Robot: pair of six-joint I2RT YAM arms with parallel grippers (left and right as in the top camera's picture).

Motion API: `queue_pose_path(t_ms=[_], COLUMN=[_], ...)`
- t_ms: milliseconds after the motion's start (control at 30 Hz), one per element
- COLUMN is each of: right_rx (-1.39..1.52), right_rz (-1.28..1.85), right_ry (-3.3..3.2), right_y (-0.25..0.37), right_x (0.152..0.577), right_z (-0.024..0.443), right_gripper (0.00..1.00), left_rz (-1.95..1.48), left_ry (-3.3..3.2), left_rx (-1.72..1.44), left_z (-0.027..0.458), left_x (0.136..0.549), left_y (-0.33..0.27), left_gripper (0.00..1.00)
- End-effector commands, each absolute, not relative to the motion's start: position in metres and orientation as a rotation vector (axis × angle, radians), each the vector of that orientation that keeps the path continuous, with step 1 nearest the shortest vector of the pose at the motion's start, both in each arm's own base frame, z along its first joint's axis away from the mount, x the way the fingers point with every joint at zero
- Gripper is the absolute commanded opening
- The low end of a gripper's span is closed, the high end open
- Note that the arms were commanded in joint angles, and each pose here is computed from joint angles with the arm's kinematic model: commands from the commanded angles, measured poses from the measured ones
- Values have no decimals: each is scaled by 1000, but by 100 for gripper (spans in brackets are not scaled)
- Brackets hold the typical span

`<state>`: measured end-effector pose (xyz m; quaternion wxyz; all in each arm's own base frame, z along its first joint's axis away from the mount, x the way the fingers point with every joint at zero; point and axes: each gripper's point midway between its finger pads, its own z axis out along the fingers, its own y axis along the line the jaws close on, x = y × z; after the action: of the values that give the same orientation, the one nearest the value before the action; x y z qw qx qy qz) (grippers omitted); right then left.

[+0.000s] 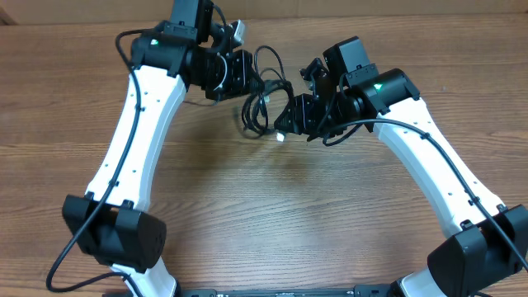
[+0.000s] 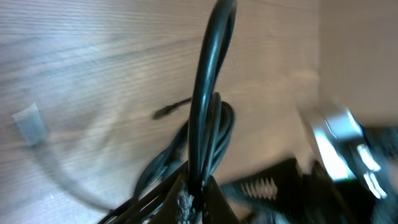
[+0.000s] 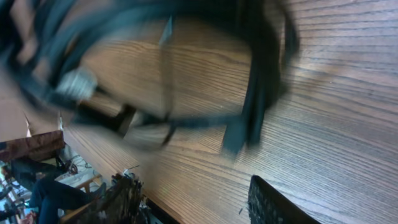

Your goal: Untangle cables

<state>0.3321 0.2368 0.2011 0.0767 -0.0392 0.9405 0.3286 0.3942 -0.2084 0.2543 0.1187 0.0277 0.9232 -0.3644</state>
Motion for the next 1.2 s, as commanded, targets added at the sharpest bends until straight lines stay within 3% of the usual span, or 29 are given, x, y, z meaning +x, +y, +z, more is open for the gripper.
queue_pose_path(t_ms=[0, 100, 200, 700, 1000, 1167], right_rx=[171, 291, 367, 527, 531, 470], right_rz=[1027, 1263, 1296, 1359, 1344, 1317], right_ry=[2777, 2712, 2700, 2738, 2743, 2786], right_y=[221, 223, 227, 260, 266, 265], right_x=[351, 361, 364, 386, 387, 380], right_z=[221, 242, 245, 211, 198, 189], right_gripper=[52, 52, 56, 54, 38, 34], left_rz=[-1114, -1068, -1065, -1117, -1629, -1890], left_ry=[2685, 2616, 2604, 2629, 2386, 2187], left_rx=[343, 553, 559, 506, 509, 472], left_z=[251, 250, 250, 253, 311, 355], left_x=[376, 373, 375, 369, 363, 375], left_y=[-214, -213, -214, -234, -260, -239], left_gripper=[4, 4, 4, 4, 4, 4])
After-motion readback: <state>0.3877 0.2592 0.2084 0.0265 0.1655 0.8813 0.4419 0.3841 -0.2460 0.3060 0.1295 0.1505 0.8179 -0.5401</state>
